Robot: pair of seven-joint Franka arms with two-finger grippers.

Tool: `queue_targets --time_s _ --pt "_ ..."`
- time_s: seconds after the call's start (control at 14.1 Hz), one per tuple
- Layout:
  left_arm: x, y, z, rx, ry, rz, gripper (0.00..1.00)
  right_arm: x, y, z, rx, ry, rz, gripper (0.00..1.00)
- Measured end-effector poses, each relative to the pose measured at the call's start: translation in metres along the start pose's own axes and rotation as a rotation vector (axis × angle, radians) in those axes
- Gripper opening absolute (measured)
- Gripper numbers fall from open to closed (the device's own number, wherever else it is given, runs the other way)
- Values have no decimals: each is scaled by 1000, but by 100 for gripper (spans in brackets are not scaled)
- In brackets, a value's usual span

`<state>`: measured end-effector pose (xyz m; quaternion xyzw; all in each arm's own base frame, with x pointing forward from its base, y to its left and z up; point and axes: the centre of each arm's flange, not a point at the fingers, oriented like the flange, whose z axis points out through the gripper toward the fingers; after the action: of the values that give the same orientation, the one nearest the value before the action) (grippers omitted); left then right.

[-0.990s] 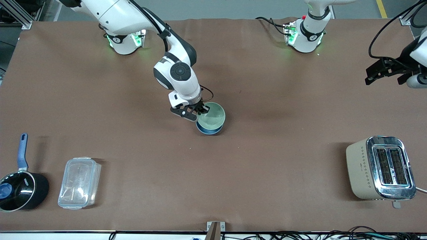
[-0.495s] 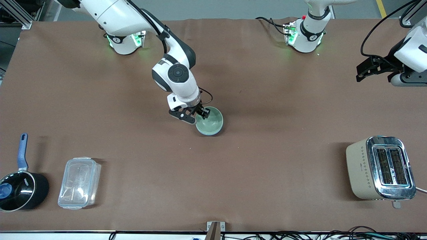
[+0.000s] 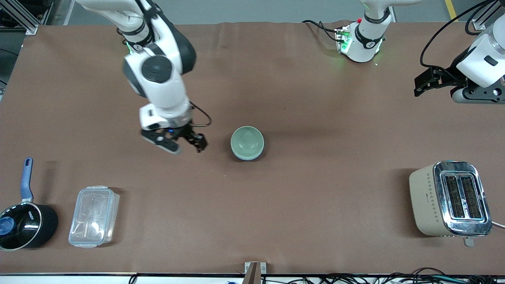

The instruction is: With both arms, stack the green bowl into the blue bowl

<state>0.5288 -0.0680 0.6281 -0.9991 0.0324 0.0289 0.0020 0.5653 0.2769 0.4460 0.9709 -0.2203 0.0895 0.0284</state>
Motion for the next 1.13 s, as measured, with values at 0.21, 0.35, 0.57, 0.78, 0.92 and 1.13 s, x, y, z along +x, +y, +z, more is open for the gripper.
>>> queue_targets --time_s 0.21,0.35,0.57,0.78,0.92,1.13 --pt "-1 0 -2 0 9 0 100 54 78 -35 -92 -5 -59 100" --pt "-5 1 -7 0 18 1 100 88 140 -60 -67 -57 -110 100" --pt "-9 2 -11 2 28 1 100 128 243 -108 -23 -103 -177 100" --pt "-9 2 -11 1 35 2 100 139 299 -187 -1 -134 -212 100" --pt "-9 2 -12 1 37 2 100 134 301 -217 7 -132 -250 100" --pt "-8 2 -12 1 40 1 100 134 290 -214 7 -136 -272 100"
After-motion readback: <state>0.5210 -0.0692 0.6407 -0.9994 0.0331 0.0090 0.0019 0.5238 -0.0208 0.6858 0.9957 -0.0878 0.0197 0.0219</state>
